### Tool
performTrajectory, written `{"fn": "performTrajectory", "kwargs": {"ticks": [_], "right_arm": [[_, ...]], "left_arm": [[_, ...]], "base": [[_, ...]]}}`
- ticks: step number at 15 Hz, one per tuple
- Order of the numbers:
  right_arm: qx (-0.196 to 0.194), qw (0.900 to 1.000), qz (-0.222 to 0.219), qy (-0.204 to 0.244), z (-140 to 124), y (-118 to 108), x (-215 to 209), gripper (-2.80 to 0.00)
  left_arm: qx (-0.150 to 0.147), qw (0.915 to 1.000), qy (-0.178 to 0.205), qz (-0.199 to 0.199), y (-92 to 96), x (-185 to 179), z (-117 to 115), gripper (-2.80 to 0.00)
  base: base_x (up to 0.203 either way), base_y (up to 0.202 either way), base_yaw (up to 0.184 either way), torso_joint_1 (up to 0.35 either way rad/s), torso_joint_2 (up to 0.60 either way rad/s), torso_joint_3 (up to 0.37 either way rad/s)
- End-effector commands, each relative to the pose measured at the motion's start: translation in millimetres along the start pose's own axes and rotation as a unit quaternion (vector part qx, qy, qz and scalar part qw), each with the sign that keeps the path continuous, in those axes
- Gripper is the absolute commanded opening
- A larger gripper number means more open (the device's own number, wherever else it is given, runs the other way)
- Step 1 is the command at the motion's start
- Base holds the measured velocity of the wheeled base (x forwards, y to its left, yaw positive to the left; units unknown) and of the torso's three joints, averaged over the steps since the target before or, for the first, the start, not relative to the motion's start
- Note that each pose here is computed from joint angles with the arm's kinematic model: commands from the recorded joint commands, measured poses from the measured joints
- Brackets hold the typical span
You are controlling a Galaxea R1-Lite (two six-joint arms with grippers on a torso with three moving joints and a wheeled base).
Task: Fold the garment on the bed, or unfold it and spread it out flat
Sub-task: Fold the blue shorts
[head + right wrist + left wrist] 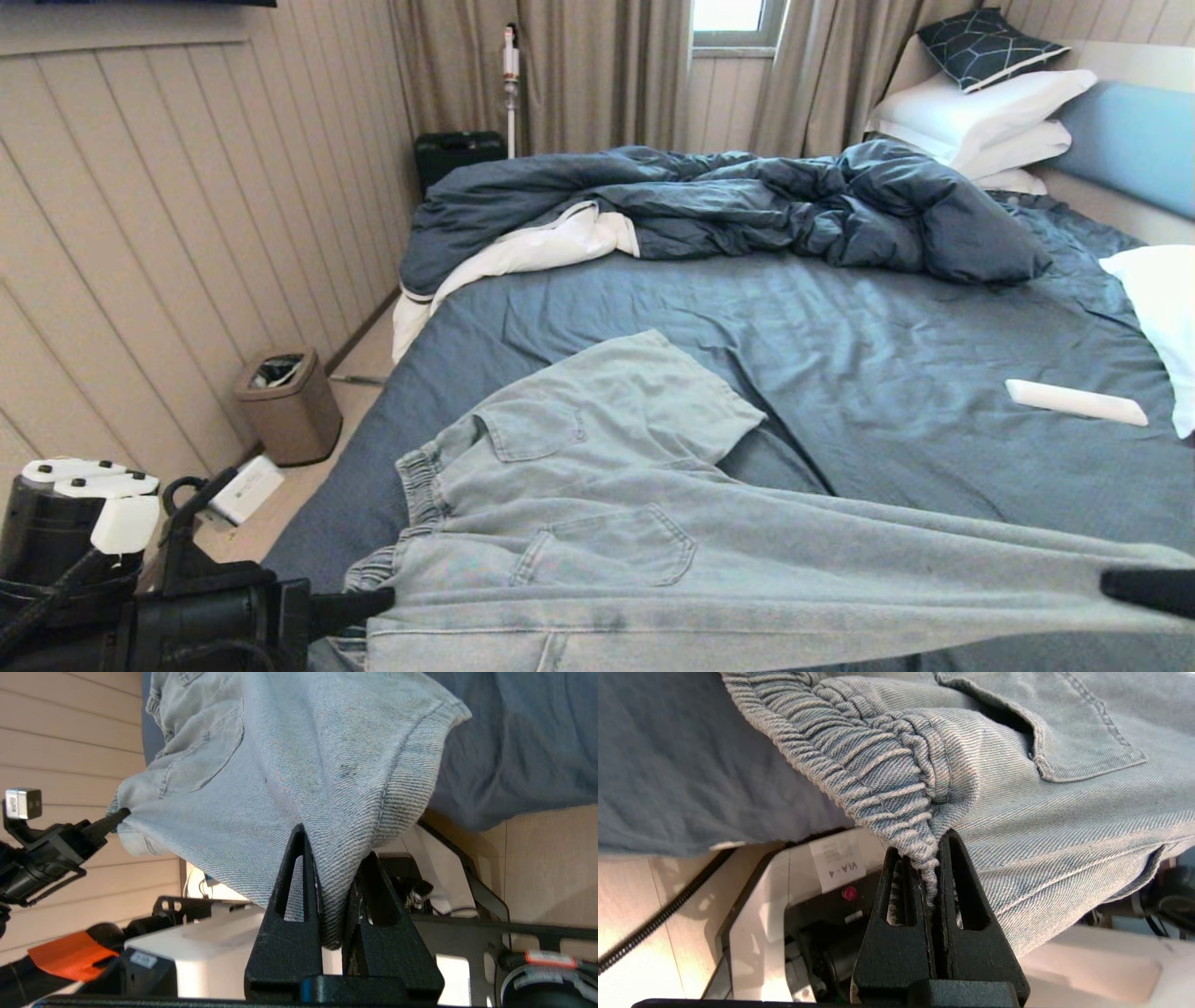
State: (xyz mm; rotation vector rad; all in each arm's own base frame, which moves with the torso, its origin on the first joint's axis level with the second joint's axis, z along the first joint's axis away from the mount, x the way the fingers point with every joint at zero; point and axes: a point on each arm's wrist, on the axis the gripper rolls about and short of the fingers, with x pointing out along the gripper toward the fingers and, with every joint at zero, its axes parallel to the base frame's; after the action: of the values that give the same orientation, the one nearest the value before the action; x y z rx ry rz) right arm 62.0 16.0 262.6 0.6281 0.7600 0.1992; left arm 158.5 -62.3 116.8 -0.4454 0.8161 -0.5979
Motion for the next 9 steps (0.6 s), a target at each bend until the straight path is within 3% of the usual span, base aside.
{"fn": "performTrajectory", "kwargs": {"ticks": [1, 9], "right_arm": [[-0.001, 1.0, 0.006, -0.006, -5.7, -1.3, -7.8, -2.8], [-0.001, 1.0, 0.009, -0.006, -17.2, -5.6, -18.8, -2.8]], "left_arm": [[0.001, 1.0, 0.003, -0.004, -2.2, -2.4, -2.4, -2.8], [0.006, 0.9998, 0.017, -0.011, -11.0, -18.1, -13.2, -2.8]], "base": [[0.0, 0.0, 0.0, 0.0, 0.0, 0.0], [0.0, 0.0, 0.0, 0.0, 0.0, 0.0]]}}
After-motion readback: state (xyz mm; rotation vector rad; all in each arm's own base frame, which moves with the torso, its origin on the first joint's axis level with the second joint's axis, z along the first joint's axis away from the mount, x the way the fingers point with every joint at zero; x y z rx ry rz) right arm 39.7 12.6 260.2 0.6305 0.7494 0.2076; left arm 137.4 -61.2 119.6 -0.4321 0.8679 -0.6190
